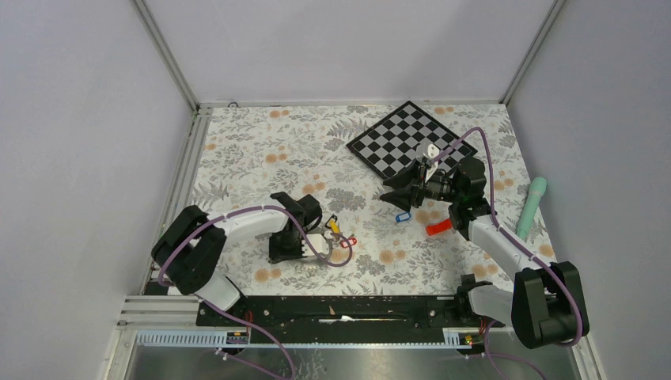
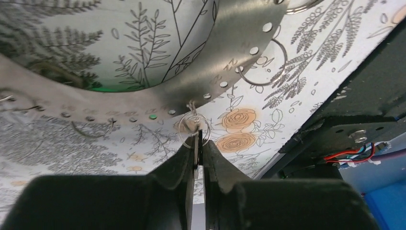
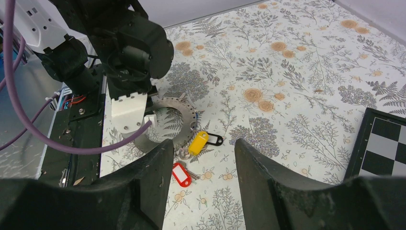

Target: Put the keys on the keyring

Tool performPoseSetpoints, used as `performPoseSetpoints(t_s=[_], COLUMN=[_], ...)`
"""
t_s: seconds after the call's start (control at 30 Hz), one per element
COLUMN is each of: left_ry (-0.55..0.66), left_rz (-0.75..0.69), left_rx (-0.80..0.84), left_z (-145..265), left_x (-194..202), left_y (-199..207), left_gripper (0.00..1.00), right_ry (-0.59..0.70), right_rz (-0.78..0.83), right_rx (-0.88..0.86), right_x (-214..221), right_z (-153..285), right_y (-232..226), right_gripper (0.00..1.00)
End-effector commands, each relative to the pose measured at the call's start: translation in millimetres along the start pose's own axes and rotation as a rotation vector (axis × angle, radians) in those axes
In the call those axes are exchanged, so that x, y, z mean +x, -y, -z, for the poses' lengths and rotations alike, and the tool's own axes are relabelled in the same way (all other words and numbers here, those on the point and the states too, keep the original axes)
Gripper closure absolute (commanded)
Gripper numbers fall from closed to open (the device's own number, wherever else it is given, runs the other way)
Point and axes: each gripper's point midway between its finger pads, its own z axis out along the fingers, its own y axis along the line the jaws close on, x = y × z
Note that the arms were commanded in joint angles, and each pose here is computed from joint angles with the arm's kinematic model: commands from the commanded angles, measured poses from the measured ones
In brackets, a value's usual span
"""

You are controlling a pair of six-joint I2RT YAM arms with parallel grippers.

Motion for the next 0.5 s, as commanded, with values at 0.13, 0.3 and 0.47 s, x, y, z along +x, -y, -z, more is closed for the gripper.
performPoseSetpoints(t_s=[0.13,0.3,0.47], left_ry=[-0.080,-0.003,0.195], left_rz=[0.018,0.032,0.021], left_rx=[-0.049,-0.117,-0.175], left_z=[-13.0,9.3,45.9], left_x=[16.1,9.4,-14.9], left_y=[-7.2,-22.8,-40.3], left_gripper=[0.71,0.35,0.19], right_ry=[0.024,-0.030,-0.140], right_rz=[0.064,0.074,0.075], right_rx=[0.021,0.037,0.064], right_x=[-19.1,-12.8,6.4], right_z=[1.7,3.3,10.9], right_y=[5.0,10.2,12.9], right_gripper=[0.43,0.41,0.38])
